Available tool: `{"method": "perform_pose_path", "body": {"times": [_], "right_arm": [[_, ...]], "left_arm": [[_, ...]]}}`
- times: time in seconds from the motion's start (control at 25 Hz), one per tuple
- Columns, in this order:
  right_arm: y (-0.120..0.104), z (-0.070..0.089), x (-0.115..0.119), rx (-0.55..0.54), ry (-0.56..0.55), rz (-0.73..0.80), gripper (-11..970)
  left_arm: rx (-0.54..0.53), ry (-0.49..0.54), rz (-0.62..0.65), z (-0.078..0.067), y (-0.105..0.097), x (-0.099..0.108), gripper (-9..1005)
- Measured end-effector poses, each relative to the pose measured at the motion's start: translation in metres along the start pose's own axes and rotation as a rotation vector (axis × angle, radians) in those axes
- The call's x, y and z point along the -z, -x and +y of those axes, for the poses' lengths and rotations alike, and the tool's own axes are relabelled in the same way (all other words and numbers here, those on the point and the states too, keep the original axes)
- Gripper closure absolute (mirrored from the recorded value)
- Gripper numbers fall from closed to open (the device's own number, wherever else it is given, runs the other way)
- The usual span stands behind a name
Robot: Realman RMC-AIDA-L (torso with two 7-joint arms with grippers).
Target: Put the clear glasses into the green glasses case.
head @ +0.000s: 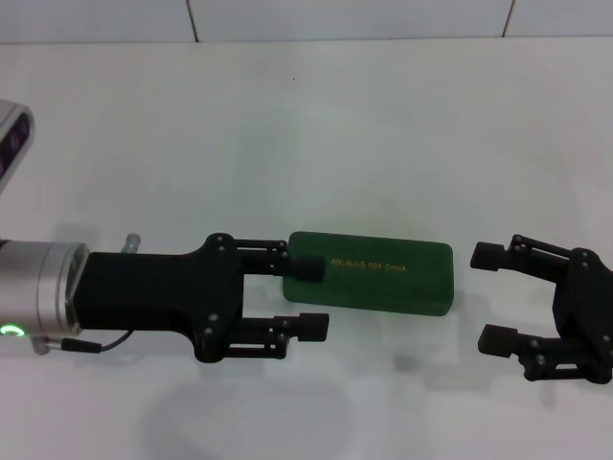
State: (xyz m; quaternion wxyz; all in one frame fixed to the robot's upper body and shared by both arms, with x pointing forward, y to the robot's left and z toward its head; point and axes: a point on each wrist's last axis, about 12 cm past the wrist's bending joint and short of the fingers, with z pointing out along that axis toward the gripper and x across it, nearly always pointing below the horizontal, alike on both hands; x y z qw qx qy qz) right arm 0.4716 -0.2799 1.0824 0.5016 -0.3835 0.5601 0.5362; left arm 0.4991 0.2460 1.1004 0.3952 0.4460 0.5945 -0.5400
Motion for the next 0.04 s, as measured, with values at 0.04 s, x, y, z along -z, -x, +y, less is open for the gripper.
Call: {"method": "perform_pose_path", "body": {"times": [0.04], "right_arm": [[-0.0002, 0.0, -0.0001, -0.001, -0.001, 0.0, 87]], "left_arm": [[-0.001, 0.002, -0.001, 0.0002, 0.0004, 0.0006, 352]]}}
